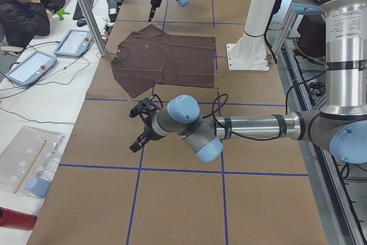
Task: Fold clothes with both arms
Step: 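Move the right gripper to the sleeve nearest it and grasp its edge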
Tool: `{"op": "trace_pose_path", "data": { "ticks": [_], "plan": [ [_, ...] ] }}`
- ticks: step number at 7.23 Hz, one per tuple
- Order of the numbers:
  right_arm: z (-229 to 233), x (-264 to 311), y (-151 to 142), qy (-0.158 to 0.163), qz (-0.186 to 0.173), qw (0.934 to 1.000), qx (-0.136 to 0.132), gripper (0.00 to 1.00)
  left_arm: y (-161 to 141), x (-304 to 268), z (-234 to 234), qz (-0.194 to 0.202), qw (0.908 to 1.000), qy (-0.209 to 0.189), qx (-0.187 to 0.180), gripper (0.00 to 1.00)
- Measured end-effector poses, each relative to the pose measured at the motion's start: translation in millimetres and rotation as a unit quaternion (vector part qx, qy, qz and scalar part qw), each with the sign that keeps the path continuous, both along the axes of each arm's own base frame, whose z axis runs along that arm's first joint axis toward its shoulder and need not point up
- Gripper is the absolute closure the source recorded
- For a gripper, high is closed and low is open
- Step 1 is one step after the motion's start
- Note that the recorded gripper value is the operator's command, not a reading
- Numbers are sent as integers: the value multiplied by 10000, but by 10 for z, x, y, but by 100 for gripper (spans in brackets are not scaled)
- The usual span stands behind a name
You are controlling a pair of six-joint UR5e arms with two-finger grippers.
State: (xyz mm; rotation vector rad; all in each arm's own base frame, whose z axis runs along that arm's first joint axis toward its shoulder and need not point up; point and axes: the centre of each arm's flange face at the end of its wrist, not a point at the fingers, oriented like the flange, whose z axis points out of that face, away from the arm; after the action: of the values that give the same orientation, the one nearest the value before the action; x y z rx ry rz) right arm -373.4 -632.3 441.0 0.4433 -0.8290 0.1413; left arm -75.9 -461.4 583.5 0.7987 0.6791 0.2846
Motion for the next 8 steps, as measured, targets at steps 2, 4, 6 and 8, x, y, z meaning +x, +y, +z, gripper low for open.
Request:
{"op": "trace_pose_path", "data": {
  "ticks": [2, 4, 6, 8],
  "plan": [
    [128, -90, 8, 148, 51, 9999, -34, 42, 0, 0, 0, 1, 10000, -1, 2, 0],
    [191, -166, 7, 235, 82, 9997, -54, 44, -1, 0, -2, 2, 10000, -3, 5, 0],
    [203, -243, -1, 289, 102, 9995, -51, 45, -5, 0, -7, 7, 10000, -3, 15, 0],
    [210, -290, 16, 307, 99, 9995, -42, 45, -6, 1, -5, 9, 10000, -2, 17, 0]
  ]
}}
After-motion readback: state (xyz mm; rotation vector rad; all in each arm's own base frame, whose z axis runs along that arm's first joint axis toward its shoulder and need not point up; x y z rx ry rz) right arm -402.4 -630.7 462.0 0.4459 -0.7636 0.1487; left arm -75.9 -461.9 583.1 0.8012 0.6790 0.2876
